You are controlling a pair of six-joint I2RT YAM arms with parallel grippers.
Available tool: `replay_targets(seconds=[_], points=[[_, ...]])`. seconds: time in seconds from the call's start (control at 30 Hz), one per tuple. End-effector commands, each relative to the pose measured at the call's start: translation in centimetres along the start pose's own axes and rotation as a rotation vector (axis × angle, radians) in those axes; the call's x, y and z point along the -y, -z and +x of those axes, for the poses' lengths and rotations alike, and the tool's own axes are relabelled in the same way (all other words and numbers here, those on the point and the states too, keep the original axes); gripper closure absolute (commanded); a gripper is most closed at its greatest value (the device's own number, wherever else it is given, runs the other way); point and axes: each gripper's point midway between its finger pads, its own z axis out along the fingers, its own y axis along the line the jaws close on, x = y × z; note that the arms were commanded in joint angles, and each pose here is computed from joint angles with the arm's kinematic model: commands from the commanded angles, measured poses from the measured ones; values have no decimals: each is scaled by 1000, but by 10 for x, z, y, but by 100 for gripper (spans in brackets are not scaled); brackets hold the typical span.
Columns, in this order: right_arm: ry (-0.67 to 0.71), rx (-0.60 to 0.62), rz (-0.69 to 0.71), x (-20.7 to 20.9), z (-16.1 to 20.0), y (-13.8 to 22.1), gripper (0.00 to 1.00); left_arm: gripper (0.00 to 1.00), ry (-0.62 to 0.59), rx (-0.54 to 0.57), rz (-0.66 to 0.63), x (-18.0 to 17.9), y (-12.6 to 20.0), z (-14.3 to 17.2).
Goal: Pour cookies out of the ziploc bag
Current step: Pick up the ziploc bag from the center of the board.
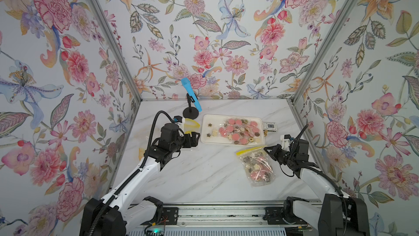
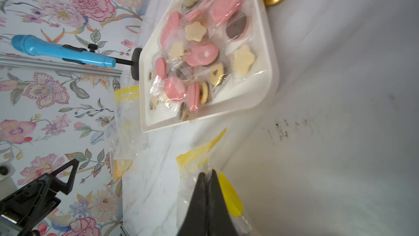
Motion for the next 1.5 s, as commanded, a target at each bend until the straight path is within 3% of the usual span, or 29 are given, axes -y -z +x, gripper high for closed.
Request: replay_targets(seconds=[0.0, 0.33, 0.57, 0.8, 1.13, 1.47], points=[[149, 31, -139, -44, -12, 5, 100, 8, -53, 22, 188, 33, -2, 0], [351, -106, -402, -117, 17, 1, 100, 9, -249, -7, 384, 86, -11, 26], [450, -203, -540, -155, 44, 2, 100, 16, -302, -2, 488, 105, -18, 43], [502, -287, -661, -183, 68, 7, 100, 22, -276, 18, 657, 124, -17, 57], [518, -367, -730, -200, 87, 1, 100, 30, -300, -25, 801, 146, -17, 74], [508, -348, -740, -201, 83, -6, 100, 41, -270, -110, 809, 142, -20, 98]])
